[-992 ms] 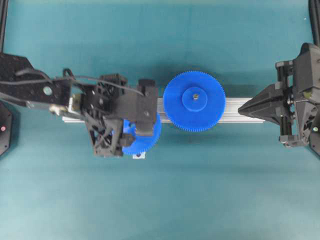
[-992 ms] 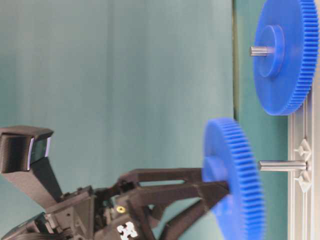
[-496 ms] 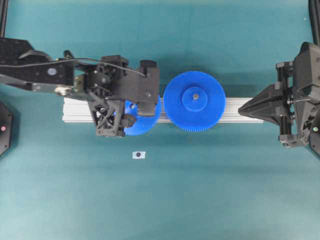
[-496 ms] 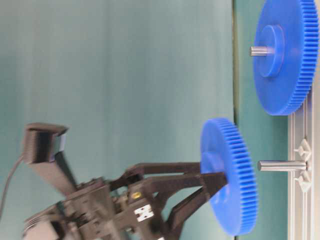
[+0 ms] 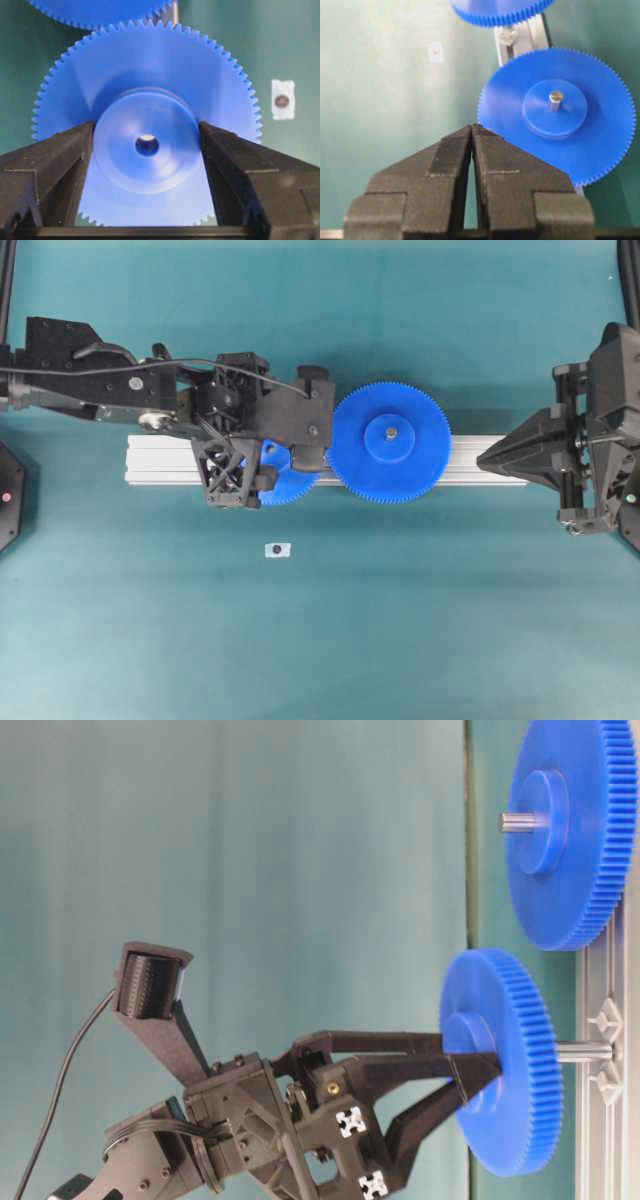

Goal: Insert the small gear onto the shaft.
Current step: 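Carry the gear to the empty shaft beside the large gear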

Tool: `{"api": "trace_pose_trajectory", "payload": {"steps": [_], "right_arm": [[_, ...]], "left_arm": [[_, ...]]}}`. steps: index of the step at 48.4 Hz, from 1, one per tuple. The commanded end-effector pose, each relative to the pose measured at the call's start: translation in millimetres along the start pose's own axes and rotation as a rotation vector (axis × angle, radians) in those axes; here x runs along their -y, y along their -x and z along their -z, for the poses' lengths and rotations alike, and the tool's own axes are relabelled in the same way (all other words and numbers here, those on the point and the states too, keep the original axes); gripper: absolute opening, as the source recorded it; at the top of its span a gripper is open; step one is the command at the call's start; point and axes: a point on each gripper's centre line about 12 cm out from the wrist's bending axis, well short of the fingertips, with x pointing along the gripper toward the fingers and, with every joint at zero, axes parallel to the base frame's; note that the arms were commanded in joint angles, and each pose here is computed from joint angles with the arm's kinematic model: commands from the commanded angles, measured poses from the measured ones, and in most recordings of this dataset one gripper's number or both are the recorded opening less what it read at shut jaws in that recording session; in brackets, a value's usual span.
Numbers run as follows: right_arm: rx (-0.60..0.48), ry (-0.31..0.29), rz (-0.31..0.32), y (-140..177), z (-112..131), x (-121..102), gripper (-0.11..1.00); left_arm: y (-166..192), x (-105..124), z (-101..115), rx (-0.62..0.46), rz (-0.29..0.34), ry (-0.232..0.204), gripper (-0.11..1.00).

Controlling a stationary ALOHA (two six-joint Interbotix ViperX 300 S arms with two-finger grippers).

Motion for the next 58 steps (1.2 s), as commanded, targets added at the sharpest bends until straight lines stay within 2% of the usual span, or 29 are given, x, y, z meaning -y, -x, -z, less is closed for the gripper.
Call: {"api": "trace_pose_trajectory", "payload": {"steps": [1,20,33,40,49,58], "right_arm": [[0.021,-0.010,-0.002,1.2,-5.6,-0.7,0.11],[0.026,-0.010,-0.003,1.0,-4.0,-0.3,0.11],[0.026,-0.016,-0.003,1.2,-3.6,-0.3,0.11],[0.027,-0.025,-0.003,1.5,-3.8,-0.3,0.11],[0.027,-0.028,-0.003,1.9,-3.0,-0.1,0.11],[0.029,-0.028,-0.004,3.1,-1.5,0.1,0.11]], "left_arm": [[16.9,-5.2,-15.7,0.070,-0.017,0.002,0.72],[3.3,-5.1,-12.9,0.052,-0.014,0.001,0.72],[-14.6,-5.0,-3.3,0.006,-0.007,0.008,0.72],[-12.1,-5.4,-5.3,0.006,-0.008,0.011,0.72],[-4.7,-9.5,3.4,-0.063,-0.002,0.020,0.72],[2.7,-9.7,5.7,-0.085,0.001,0.020,0.72]]}}
